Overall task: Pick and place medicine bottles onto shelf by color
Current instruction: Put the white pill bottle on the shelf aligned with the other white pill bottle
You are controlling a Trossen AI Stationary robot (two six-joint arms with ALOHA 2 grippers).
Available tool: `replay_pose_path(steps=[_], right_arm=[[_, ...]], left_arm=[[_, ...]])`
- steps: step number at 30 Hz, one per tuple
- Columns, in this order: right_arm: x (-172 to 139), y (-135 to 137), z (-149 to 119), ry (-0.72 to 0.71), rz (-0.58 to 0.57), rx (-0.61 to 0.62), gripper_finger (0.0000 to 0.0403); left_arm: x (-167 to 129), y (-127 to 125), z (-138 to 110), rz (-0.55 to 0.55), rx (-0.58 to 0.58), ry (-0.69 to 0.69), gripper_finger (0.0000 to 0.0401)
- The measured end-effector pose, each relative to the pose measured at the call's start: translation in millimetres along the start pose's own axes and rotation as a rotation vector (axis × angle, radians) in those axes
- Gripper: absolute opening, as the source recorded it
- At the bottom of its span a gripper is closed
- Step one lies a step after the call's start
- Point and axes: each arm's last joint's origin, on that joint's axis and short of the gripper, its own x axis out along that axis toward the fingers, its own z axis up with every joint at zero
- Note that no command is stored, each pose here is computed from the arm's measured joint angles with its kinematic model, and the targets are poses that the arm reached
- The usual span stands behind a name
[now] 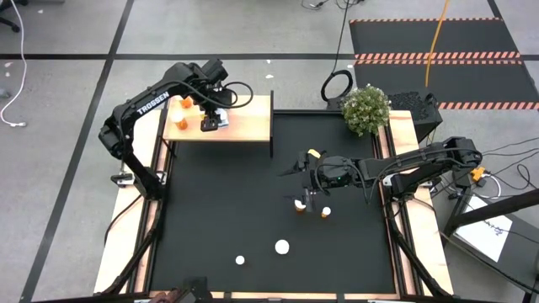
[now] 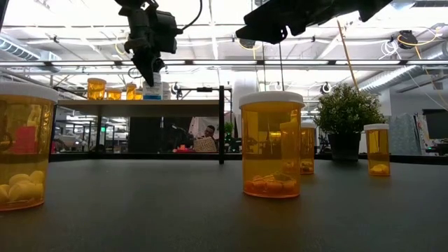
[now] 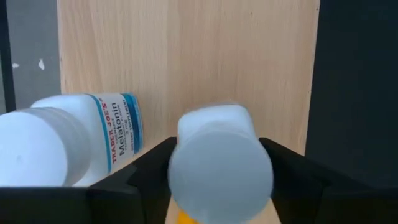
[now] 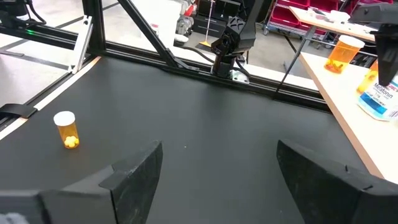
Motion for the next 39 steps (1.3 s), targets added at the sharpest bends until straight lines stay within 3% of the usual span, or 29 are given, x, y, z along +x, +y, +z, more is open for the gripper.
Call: replay_pose_path(steps=[6, 11, 22, 29, 39], right_arm=[[0.0, 0.1, 0.0, 0.0, 0.0, 0.0, 0.0308], [0.0, 0.1, 0.0, 0.0, 0.0, 0.0, 0.0308], [0.0, 0.1, 0.0, 0.0, 0.0, 0.0, 0.0308], [0.0, 0.1, 0.0, 0.0, 0.0, 0.0, 0.0308], [0.0, 0.1, 0.0, 0.0, 0.0, 0.0, 0.0308]], left_arm=[[-0.1, 2.3, 0.3, 0.05, 0.003, 0.021, 0.0267], [-0.1, 1.5, 0.3, 0.046, 0.015, 0.026, 0.0274], [1.2, -7.0, 6.4, 0.029, 0.081, 0.03, 0.022], [1.1, -7.0, 6.5, 0.03, 0.09, 0.029, 0.0208], [0.4, -5.6, 6.3, 0.04, 0.076, 0.021, 0.0259]])
